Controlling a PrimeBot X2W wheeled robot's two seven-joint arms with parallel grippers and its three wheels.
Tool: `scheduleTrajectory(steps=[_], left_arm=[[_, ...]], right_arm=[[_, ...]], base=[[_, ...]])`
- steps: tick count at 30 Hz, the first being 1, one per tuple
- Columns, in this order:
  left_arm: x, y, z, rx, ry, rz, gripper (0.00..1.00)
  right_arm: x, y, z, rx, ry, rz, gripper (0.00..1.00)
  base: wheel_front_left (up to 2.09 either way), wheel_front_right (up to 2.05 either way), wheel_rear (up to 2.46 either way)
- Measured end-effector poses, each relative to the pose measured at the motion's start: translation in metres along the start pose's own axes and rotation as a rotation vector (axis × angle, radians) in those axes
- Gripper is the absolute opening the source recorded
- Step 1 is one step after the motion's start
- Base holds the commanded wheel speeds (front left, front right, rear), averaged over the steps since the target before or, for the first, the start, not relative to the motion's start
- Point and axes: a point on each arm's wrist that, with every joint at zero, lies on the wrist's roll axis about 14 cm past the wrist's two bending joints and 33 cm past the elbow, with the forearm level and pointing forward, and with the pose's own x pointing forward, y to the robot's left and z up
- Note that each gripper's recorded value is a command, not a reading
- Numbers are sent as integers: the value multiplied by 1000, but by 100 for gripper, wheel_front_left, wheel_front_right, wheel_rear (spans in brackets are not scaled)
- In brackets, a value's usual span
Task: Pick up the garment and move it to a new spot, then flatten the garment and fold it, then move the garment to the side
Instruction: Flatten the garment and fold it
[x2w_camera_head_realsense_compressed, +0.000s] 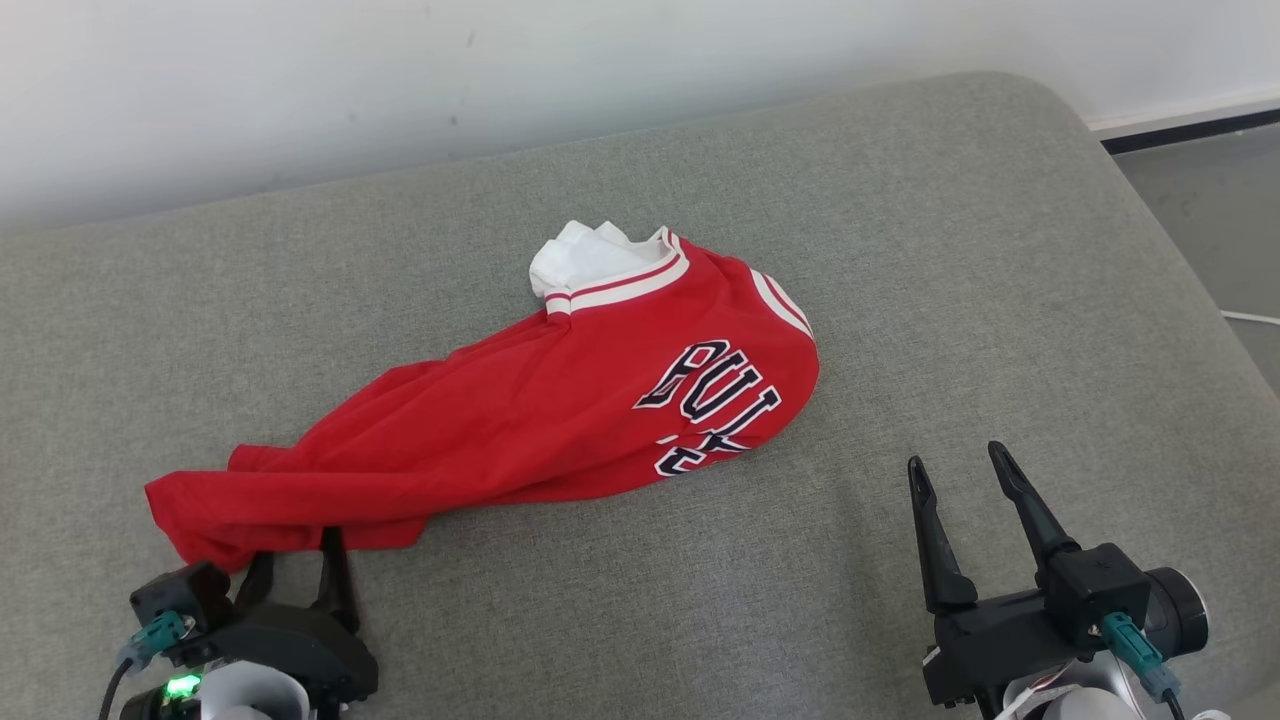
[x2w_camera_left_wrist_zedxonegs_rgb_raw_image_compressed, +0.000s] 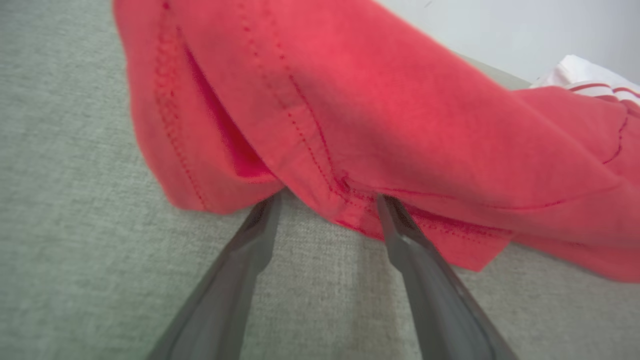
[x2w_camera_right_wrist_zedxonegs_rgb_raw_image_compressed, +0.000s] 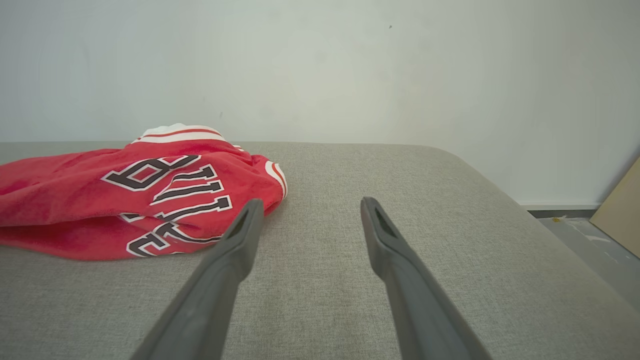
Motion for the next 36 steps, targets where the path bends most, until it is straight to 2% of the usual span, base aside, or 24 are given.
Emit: scheduleTrajectory(steps=[1, 3, 4, 12, 20, 24, 30, 33, 36], left_arm=[[1, 0, -1, 3, 0, 0, 93], [2, 1, 0, 4, -5, -3, 3], [2, 1, 1, 4, -8, -3, 0], [-11, -8, 11, -51, -62, -51, 0], [-43, -18, 47, -77, -156, -114, 0], [-62, -14, 67, -75, -175, -113, 0], [-79, -10, 101, -151, -224, -112, 0], [-81, 0, 108, -136, -234, -81, 0], [-81, 14, 96, -97, -184, -35, 0]], right_arm=[[0, 0, -1, 0, 2, -1, 100], [1, 0, -1, 1, 0, 1, 100], [2, 1, -1, 2, -2, 2, 100], [4, 8, 2, 7, -12, 23, 100], [5, 17, 9, 16, -34, 48, 100], [4, 18, 11, 22, -42, 53, 100], [3, 15, 12, 27, -46, 40, 100], [2, 13, 13, 28, -48, 35, 100], [0, 11, 13, 31, -51, 28, 100]], base=[[0, 0, 0], [0, 0, 0], [0, 0, 0], [0, 0, 0], [0, 0, 0], [0, 0, 0], [0, 0, 0], [0, 0, 0], [0, 0, 0]])
